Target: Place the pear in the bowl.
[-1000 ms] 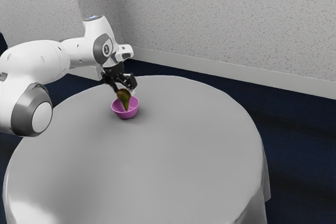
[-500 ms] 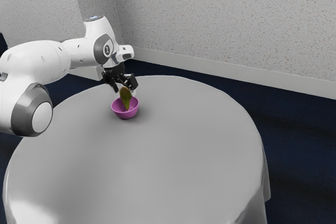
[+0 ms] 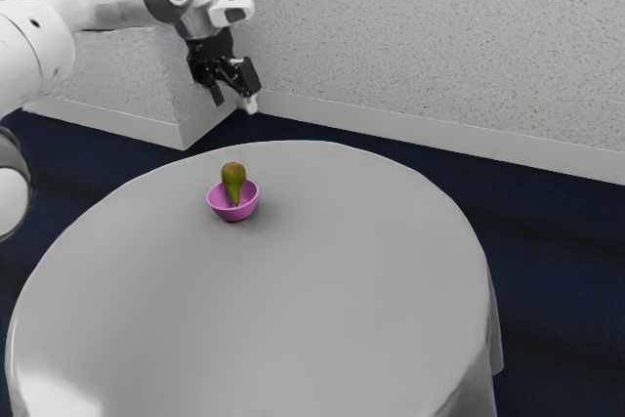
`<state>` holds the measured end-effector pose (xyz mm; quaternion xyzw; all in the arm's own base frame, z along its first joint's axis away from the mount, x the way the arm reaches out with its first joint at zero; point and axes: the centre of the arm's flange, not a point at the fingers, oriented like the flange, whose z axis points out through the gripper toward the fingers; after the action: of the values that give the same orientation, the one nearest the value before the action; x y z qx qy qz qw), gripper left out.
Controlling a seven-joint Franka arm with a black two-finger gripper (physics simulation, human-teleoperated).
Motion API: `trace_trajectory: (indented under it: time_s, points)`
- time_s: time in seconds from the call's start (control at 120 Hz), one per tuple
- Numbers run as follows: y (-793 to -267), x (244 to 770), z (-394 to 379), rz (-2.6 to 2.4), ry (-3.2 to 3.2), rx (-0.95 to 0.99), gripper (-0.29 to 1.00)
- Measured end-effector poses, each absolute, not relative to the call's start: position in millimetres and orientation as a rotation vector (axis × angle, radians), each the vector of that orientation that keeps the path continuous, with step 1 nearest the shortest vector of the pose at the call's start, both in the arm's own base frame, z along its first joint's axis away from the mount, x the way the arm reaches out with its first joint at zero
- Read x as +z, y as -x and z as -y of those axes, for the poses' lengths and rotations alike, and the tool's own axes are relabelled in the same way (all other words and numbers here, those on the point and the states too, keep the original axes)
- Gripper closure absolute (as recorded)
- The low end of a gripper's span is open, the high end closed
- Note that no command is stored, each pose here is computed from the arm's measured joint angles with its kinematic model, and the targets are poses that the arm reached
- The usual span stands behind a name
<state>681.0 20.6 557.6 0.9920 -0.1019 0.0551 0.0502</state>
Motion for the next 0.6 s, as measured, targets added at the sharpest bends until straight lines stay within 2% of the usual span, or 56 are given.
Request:
trace_trajectory:
  time_s: [0.15,0.275,0.6]
  points:
    - [-598,628,12,0.379,-3.051,0.119,0.00]
    - [-525,634,9,0.370,-3.061,0.071,0.00]
    - [-514,631,14,0.322,-3.134,0.026,0.00]
